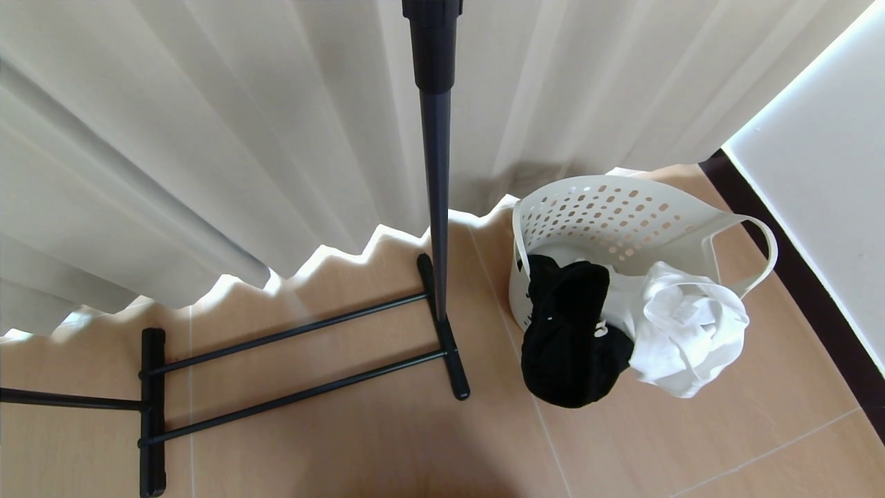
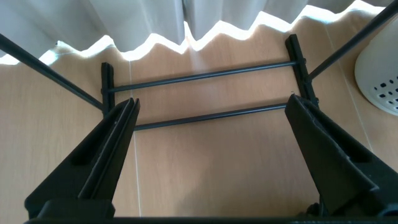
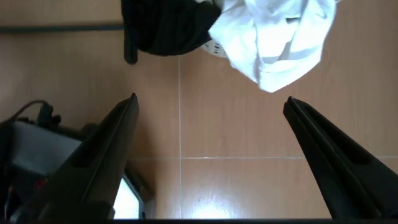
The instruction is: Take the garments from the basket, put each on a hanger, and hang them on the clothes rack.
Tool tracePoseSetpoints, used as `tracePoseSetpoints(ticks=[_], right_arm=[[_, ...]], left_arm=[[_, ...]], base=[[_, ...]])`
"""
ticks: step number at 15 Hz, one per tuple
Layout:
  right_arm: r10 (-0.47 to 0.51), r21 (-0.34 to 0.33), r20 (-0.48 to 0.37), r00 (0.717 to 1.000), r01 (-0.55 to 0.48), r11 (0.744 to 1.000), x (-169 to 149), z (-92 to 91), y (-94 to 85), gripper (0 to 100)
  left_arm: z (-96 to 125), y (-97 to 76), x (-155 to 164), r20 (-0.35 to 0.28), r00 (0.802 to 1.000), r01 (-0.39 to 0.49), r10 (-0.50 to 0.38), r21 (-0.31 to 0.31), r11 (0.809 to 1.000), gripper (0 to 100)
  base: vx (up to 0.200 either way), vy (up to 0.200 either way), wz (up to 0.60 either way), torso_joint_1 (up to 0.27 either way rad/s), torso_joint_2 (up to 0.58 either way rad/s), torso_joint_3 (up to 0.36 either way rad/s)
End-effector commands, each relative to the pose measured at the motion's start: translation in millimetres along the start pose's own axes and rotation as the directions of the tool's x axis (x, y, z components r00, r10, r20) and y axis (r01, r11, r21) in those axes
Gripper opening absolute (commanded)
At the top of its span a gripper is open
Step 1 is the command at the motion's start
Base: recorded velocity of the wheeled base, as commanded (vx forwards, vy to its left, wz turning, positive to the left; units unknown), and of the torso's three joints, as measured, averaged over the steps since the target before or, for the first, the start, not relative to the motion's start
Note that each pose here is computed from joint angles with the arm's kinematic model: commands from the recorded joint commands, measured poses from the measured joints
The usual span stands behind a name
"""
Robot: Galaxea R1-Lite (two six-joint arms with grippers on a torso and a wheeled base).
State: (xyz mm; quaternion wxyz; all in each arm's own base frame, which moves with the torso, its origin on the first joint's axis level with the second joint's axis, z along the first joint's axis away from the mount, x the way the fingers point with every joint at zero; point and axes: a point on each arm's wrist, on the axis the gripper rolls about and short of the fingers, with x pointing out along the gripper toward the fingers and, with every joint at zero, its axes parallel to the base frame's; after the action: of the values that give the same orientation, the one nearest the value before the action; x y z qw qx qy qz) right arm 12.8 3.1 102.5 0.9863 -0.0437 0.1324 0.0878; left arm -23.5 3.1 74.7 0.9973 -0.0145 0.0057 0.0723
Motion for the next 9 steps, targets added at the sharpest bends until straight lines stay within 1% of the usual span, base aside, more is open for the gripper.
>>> tracePoseSetpoints(ticks=[1, 2, 3, 4, 5, 6, 7, 8, 9], right_arm=[[0.168, -0.146, -0.232, 0.958, -0.205, 0.968, 49, 37.8, 1.5, 100], [0.179, -0.216, -0.257, 0.950, -0.237, 0.947, 60, 47.1, 2.5, 100], [0.193, -0.353, -0.308, 0.931, -0.301, 0.886, 85, 63.7, 4.6, 100], [0.189, -0.441, -0.344, 0.920, -0.336, 0.833, 102, 71.7, 6.5, 100], [0.164, -0.517, -0.373, 0.913, -0.352, 0.780, 121, 79.3, 8.3, 100], [0.150, -0.575, -0.406, 0.901, -0.380, 0.725, 145, 87.3, 15.8, 100], [0.144, -0.595, -0.418, 0.897, -0.390, 0.702, 165, 93.2, 26.9, 100], [0.102, -0.617, -0.408, 0.907, -0.356, 0.701, 191, 100.9, 33.1, 100], [0.051, -0.639, -0.384, 0.922, -0.305, 0.707, 214, 106.3, 36.4, 100]], left_arm=[[0, 0.0, 0, -0.002, 1.000, -0.001, 0.001, 0.000, 1.000, 100], [0, 0.0, 0, -0.002, 1.000, -0.001, 0.001, 0.001, 1.000, 100], [0, 0.0, 0, -0.002, 1.000, -0.001, 0.001, 0.000, 1.000, 100], [0, 0.0, 0, -0.002, 1.000, -0.001, 0.001, 0.001, 1.000, 100], [0, 0.0, 0, -0.002, 1.000, -0.001, 0.001, 0.000, 1.000, 100], [0, 0.0, 0, -0.002, 1.000, -0.001, 0.001, 0.000, 1.000, 100], [0, 0.0, 0, -0.002, 1.000, -0.001, 0.001, 0.000, 1.000, 100], [0, 0.0, 0, -0.002, 1.000, -0.001, 0.001, 0.001, 1.000, 100], [0, 0.0, 0, -0.002, 1.000, -0.001, 0.001, 0.001, 1.000, 100]], base=[[0.000, 0.000, 0.00, 0.000, 0.00, 0.000], [0.000, 0.000, 0.00, 0.000, 0.00, 0.000], [0.000, 0.000, 0.00, 0.000, 0.00, 0.000], [0.000, 0.000, 0.00, 0.000, 0.00, 0.000], [0.000, 0.000, 0.00, 0.000, 0.00, 0.000], [0.000, 0.000, 0.00, 0.000, 0.00, 0.000], [0.000, 0.000, 0.00, 0.000, 0.00, 0.000], [0.000, 0.000, 0.00, 0.000, 0.00, 0.000], [0.000, 0.000, 0.00, 0.000, 0.00, 0.000]])
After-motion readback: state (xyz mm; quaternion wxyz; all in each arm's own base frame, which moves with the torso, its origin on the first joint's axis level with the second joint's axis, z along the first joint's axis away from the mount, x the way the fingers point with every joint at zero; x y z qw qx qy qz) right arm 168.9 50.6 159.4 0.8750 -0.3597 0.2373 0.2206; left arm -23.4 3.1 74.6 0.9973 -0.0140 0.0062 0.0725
